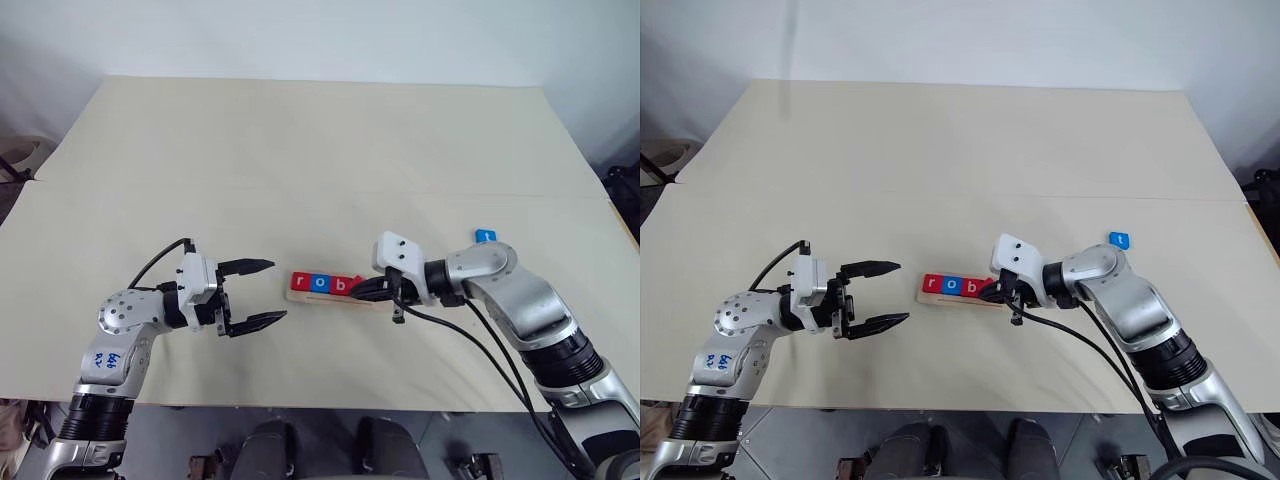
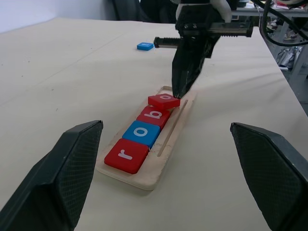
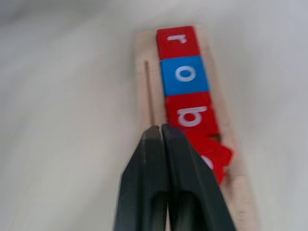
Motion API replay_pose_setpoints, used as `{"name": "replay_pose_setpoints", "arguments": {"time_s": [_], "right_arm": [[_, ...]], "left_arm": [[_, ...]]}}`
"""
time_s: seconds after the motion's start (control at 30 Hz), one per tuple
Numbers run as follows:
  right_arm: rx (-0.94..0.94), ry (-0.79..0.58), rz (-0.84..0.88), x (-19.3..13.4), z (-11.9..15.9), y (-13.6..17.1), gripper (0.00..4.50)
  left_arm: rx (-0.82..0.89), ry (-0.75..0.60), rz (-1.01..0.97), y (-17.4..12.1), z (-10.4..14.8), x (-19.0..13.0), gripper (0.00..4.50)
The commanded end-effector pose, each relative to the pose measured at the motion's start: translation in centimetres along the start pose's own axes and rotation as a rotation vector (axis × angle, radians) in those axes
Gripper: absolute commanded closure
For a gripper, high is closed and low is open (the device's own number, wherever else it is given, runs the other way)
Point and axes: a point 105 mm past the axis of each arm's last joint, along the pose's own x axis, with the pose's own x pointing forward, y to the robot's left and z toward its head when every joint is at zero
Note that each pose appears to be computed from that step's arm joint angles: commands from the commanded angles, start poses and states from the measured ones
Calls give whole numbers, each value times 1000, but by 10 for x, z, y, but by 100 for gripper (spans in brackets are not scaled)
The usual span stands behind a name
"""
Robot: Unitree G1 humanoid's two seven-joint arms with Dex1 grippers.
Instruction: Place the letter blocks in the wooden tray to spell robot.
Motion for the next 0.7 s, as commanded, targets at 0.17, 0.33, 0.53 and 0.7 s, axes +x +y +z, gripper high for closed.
{"name": "replay_pose_setpoints", "arguments": {"time_s": [0.17,0.33,0.53,0.7], "right_arm": [[-5,44,-56,-4,-10,-7,447],[-3,68,-68,-7,-16,-10,447],[6,79,-29,-16,-19,-4,447],[10,74,-37,-27,-19,-6,447]], "left_arm": [[39,-15,-11,0,8,2,0],[37,-18,-10,0,7,3,0],[36,-18,-11,0,7,3,0],[33,-18,-13,0,7,3,0]]}}
